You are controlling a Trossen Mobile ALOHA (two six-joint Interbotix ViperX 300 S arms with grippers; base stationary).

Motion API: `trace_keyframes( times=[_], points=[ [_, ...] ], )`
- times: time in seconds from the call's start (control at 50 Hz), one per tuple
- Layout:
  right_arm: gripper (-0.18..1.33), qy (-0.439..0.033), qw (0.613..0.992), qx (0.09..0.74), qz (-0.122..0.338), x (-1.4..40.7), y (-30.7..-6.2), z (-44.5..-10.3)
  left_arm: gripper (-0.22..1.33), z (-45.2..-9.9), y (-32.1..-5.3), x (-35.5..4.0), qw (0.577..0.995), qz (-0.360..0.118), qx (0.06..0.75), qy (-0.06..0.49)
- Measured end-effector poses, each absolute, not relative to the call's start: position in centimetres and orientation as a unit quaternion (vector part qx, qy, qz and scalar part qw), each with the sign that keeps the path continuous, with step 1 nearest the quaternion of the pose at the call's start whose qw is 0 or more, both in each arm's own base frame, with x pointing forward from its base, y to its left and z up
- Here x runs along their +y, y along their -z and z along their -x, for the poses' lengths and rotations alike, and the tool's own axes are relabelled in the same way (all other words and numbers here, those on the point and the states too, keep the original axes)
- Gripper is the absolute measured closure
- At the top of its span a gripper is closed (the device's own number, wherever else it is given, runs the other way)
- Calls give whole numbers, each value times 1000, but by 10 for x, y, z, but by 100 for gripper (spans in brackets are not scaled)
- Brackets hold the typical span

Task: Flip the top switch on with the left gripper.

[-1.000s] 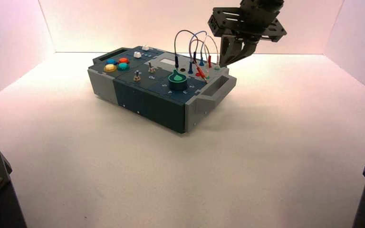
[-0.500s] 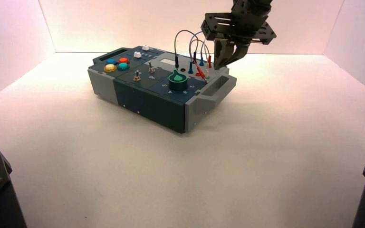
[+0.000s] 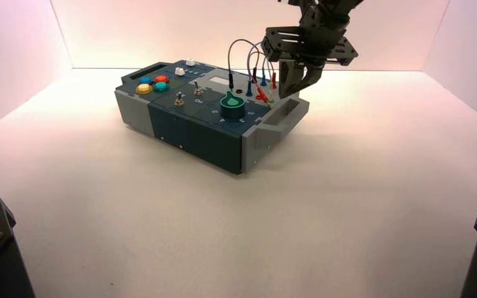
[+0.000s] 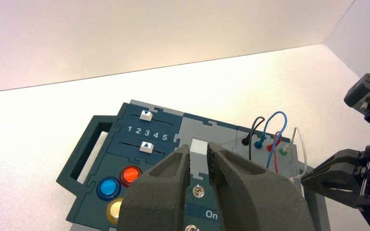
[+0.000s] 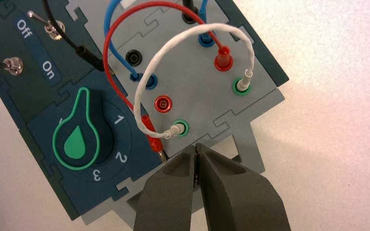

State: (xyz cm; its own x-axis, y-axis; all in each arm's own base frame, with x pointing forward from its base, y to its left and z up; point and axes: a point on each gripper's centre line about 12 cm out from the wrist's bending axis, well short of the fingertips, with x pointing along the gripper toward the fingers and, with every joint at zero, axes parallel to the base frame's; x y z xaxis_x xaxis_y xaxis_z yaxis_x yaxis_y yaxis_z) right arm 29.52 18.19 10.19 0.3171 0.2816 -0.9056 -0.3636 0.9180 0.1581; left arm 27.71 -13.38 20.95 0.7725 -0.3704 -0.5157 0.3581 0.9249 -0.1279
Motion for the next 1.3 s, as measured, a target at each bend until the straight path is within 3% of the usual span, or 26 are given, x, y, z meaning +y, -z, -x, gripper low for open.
trace_keyframes(
  times=[0.6, 1.3],
  points=[
    [129, -197, 801, 564, 39, 180, -100, -292, 66, -278, -209, -134, 941, 12, 277, 193],
    [129, -189, 788, 584, 44, 179, -82, -294, 66, -277, -210, -133, 941, 12, 277, 193]
  ],
)
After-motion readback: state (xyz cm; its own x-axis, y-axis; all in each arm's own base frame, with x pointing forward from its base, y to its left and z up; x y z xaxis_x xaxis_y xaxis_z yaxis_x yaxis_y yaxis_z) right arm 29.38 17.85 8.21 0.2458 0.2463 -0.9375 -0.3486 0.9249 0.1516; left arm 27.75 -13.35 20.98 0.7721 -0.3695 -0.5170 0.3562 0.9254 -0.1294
